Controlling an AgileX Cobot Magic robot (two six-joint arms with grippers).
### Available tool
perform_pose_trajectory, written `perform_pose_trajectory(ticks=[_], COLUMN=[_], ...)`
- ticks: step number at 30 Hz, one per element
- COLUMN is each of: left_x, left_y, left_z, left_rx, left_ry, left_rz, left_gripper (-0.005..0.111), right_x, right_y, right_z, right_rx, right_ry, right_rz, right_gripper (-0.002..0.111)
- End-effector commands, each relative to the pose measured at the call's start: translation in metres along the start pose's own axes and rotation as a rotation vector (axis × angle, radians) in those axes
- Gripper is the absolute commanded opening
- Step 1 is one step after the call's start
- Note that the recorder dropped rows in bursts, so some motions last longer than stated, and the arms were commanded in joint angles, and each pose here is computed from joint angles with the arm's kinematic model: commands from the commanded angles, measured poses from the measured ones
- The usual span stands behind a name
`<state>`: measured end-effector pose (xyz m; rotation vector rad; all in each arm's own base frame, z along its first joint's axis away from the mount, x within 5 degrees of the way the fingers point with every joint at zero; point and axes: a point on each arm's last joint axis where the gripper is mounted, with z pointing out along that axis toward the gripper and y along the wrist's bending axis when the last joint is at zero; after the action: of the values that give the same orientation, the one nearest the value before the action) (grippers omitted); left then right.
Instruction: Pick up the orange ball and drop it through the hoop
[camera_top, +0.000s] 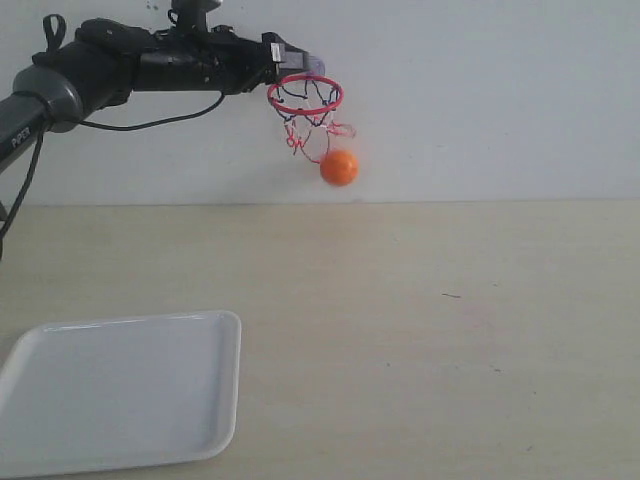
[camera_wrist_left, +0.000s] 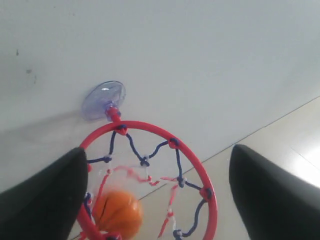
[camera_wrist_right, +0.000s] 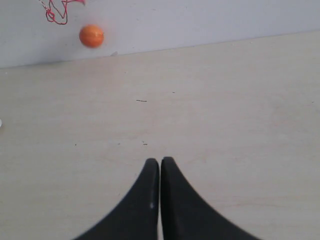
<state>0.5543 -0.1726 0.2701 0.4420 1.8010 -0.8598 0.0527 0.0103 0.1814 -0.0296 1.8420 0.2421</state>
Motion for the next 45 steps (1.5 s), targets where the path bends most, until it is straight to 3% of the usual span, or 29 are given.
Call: perform_pose_trajectory(ticks=[1, 2, 4, 8, 12, 15, 19, 31, 36, 40, 45], left_x=[-0.003, -0.002, 0.0, 0.001, 0.001, 0.002, 0.0, 0.006, 0.028, 0.058, 0.099], left_y=[-0.004, -0.005, -0.002, 0.027, 0.039, 0.056, 0.065, 0.024, -0.001, -0.025, -0.053], left_z=[-0.002, -0.002, -0.007, -0.034, -0.063, -0.078, -0.086, -0.098, -0.121, -0.144, -0.173], left_rx=[0.024, 0.035, 0.061, 0.092, 0.256, 0.211, 0.146, 0.082, 0.123, 0.192, 0.15], left_ry=[0.004, 0.015, 0.053, 0.14, 0.219, 0.252, 0.278, 0.457, 0.542, 0.576, 0.497], left_rz=[-0.009, -0.008, -0.007, -0.12, -0.159, -0.204, -0.385, -0.32, -0.296, -0.359, -0.549], left_gripper=[0.073, 0.072, 0.058, 0.006, 0.004, 0.004, 0.004, 0.004, 0.004, 0.004, 0.004], right_x=[-0.002, -0.002, -0.002, -0.002, -0.002, -0.002, -0.002, -0.002, -0.002, -0.002, -0.002], right_y=[0.0, 0.0, 0.0, 0.0, 0.0, 0.0, 0.0, 0.0, 0.0, 0.0, 0.0], right_z=[0.0, 0.0, 0.0, 0.0, 0.0, 0.0, 0.0, 0.0, 0.0, 0.0, 0.0], right_rx=[0.0, 0.0, 0.0, 0.0, 0.0, 0.0, 0.0, 0.0, 0.0, 0.0, 0.0], right_ry=[-0.018, -0.018, -0.018, -0.018, -0.018, -0.018, -0.018, -0.018, -0.018, -0.018, -0.018], right_rz=[-0.007, -0.007, -0.007, -0.007, -0.007, -0.007, -0.007, -0.007, -0.007, -0.007, -0.007], right_gripper=[0.0, 0.0, 0.0, 0.0, 0.0, 0.0, 0.0, 0.0, 0.0, 0.0, 0.0])
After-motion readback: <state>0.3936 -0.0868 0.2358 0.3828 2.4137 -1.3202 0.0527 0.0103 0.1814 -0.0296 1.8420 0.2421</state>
